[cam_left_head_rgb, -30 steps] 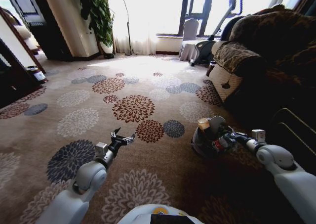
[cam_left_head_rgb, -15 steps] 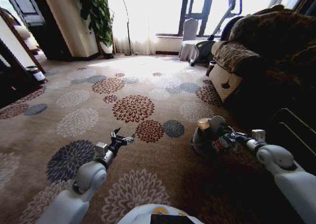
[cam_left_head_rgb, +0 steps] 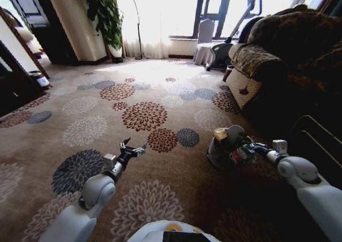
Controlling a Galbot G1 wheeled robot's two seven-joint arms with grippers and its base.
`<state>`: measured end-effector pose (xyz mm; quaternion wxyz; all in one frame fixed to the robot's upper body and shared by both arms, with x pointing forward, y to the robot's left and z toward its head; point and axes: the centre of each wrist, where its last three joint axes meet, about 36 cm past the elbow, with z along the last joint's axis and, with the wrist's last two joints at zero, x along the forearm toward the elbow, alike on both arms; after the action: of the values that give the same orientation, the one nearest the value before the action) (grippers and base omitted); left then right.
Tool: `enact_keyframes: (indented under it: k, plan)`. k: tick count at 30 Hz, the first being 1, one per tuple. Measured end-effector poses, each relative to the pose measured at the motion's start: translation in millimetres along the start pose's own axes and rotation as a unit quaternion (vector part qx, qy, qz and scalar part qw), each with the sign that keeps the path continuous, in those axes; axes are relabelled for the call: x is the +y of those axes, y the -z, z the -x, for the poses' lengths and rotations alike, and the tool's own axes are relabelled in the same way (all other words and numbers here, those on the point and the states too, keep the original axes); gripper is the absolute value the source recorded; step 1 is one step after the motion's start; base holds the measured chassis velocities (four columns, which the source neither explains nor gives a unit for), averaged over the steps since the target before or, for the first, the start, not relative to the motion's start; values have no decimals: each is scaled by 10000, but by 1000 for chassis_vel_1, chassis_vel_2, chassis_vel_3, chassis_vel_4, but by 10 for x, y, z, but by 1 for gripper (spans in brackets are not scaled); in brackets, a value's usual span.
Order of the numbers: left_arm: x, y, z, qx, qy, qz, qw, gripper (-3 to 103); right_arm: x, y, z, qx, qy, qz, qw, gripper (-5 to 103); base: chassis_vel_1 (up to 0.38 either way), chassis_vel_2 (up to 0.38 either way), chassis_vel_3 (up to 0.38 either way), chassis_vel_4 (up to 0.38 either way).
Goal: Pick up the trash from the ground and place it into the trash bin.
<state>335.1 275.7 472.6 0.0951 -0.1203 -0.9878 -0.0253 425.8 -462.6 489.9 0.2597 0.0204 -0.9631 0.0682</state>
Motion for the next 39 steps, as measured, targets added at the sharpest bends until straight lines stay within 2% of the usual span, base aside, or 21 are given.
enact_keyframes:
  k: [17, 30, 39]
  plan:
    - [0, -1, 0, 1, 0, -1, 10000, 100, 0, 0, 0, 1, 0, 0, 10000, 1, 226, -219, -224, 225]
    - [0, 0, 0, -1, 0, 0, 10000, 100, 0, 0, 0, 0, -1, 0, 10000, 1, 39, -52, -37, 53]
    - [0, 0, 0, 1, 0, 0, 10000, 100, 0, 0, 0, 0, -1, 0, 10000, 1, 196, -188, -217, 210]
